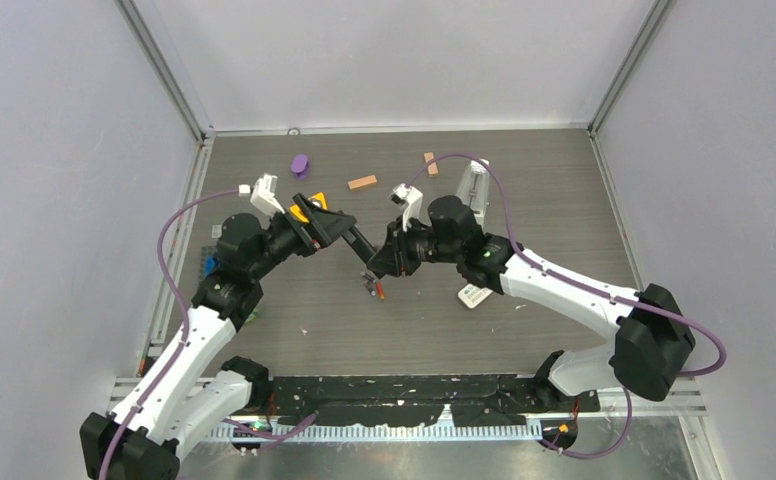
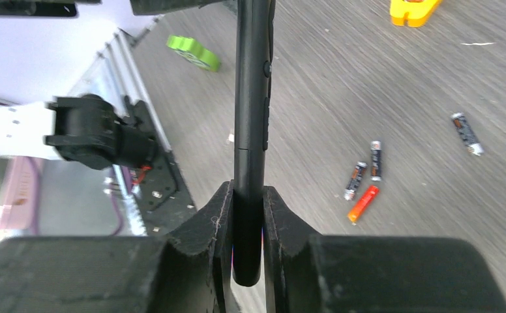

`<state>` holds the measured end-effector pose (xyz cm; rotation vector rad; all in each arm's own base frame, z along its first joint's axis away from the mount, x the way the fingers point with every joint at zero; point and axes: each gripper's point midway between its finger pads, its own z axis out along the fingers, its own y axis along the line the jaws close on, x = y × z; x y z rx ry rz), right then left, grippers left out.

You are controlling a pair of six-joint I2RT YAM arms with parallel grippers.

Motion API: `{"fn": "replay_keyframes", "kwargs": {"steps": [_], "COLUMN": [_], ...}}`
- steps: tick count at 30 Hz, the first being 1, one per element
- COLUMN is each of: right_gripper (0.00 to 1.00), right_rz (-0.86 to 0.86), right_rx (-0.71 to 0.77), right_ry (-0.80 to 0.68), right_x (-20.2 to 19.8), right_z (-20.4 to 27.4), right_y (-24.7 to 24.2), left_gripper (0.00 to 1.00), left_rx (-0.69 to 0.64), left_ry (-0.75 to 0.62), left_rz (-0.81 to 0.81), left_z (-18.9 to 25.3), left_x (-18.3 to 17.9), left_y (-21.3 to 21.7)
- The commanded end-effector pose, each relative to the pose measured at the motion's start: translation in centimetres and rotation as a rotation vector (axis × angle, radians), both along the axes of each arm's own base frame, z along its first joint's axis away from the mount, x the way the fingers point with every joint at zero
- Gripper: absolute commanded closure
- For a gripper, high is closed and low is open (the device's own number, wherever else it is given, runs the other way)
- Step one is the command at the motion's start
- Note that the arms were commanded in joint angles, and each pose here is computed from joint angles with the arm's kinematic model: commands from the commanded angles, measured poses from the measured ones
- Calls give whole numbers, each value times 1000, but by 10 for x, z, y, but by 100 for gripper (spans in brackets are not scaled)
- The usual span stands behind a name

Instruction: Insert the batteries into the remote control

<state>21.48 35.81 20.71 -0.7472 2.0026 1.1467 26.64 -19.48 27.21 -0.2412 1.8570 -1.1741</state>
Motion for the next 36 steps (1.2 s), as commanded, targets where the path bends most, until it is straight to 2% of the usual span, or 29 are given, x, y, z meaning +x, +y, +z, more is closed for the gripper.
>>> {"fn": "replay_keyframes", "kwargs": {"steps": [1, 6, 15, 18, 27, 33, 36], "right_gripper": [95, 95, 95, 95, 95, 95, 94], "right_rz": [153, 131, 213, 211, 256, 334, 333], "right_rx": [218, 316, 482, 501, 538, 523, 513], "right_ry": [82, 130, 212, 231, 284, 336, 355], "right_x": [-26, -15, -30, -31, -36, -43, -42], "right_z": [51, 76, 113, 117, 121, 115, 112], "right_y": [8, -1, 1, 1, 1, 1, 2], "left_gripper": [11, 12, 19, 29, 68, 75, 85], "left_rx": [-10, -32, -137, -174, -235, -287, -287], "left_ry": [-229, -243, -257, -268, -292, -289, -278], "left_rz": [-126, -191, -265, -290, -333, -339, -348], "left_z": [45, 48, 59, 66, 76, 80, 77], "left_x": [-12, -23, -30, -35, -43, -41, -40], "left_y": [-12, -18, -29, -31, -31, -28, -29]}}
